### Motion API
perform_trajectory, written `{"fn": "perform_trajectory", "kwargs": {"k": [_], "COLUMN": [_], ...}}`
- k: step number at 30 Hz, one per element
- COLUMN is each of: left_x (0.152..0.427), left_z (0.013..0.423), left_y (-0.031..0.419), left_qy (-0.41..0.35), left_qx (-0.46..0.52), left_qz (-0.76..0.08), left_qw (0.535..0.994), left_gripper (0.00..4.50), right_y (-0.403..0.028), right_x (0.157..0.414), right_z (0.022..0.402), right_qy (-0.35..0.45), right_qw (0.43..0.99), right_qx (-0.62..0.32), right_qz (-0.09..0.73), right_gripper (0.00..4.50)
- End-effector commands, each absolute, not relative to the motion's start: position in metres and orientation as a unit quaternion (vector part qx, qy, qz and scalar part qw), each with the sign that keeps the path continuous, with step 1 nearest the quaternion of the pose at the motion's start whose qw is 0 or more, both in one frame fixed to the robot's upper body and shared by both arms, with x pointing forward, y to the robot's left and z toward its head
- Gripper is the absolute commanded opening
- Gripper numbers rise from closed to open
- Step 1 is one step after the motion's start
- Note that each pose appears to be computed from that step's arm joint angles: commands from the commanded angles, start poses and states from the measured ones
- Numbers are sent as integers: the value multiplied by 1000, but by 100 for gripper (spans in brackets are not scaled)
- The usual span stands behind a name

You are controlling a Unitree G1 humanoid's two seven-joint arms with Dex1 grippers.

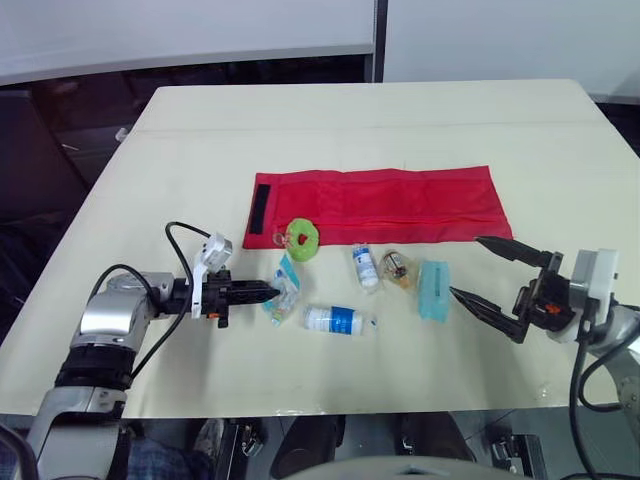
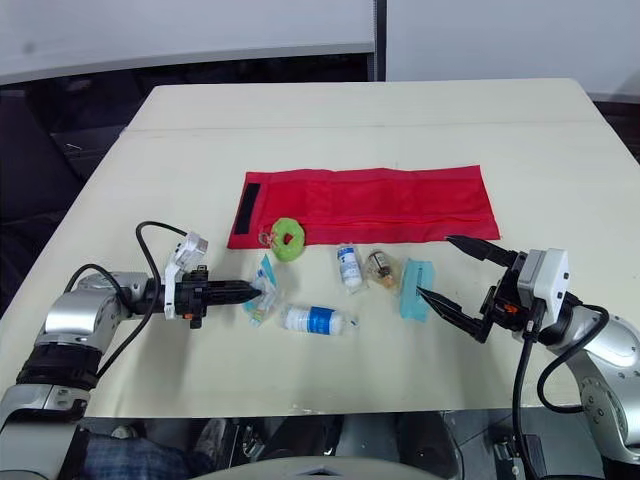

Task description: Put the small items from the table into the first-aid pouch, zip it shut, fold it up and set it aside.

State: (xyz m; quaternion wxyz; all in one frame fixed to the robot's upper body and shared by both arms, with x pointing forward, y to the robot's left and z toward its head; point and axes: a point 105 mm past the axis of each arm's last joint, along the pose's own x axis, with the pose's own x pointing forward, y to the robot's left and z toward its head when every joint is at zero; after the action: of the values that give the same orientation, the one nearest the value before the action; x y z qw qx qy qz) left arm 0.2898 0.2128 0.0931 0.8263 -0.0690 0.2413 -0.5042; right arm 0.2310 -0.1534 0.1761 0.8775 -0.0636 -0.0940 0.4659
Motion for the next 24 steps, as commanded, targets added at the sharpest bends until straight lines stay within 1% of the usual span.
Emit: {"fn": "perform_trajectory", "kwargs": {"k": [1, 4, 6, 8, 10, 15, 18, 24], "left_x": [303, 309, 309, 307, 307, 302, 301, 294], "left_z": [154, 164, 169, 173, 177, 184, 182, 183], "left_y": [181, 163, 137, 104, 88, 66, 62, 55], "left_qy": [126, 113, 99, 82, 74, 72, 74, 80], "left_qx": [-93, -128, -165, -195, -223, -231, -226, -215], "left_qz": [-502, -479, -470, -461, -447, -442, -438, -459], "left_qw": [851, 861, 861, 862, 863, 864, 867, 858], "left_gripper": [3, 3, 3, 3, 3, 3, 3, 3], "right_y": [-132, -125, -112, -97, -87, -72, -66, -62], "right_x": [234, 240, 243, 246, 247, 251, 254, 263], "right_z": [190, 192, 196, 190, 188, 189, 193, 201], "right_qy": [-96, -77, -71, -28, -4, 29, 40, 46], "right_qw": [885, 893, 895, 898, 896, 897, 895, 897], "right_qx": [-17, -4, 16, 60, 77, 139, 191, 237], "right_qz": [455, 443, 440, 436, 438, 418, 400, 370], "right_gripper": [450, 450, 450, 450, 450, 450, 450, 450]}}
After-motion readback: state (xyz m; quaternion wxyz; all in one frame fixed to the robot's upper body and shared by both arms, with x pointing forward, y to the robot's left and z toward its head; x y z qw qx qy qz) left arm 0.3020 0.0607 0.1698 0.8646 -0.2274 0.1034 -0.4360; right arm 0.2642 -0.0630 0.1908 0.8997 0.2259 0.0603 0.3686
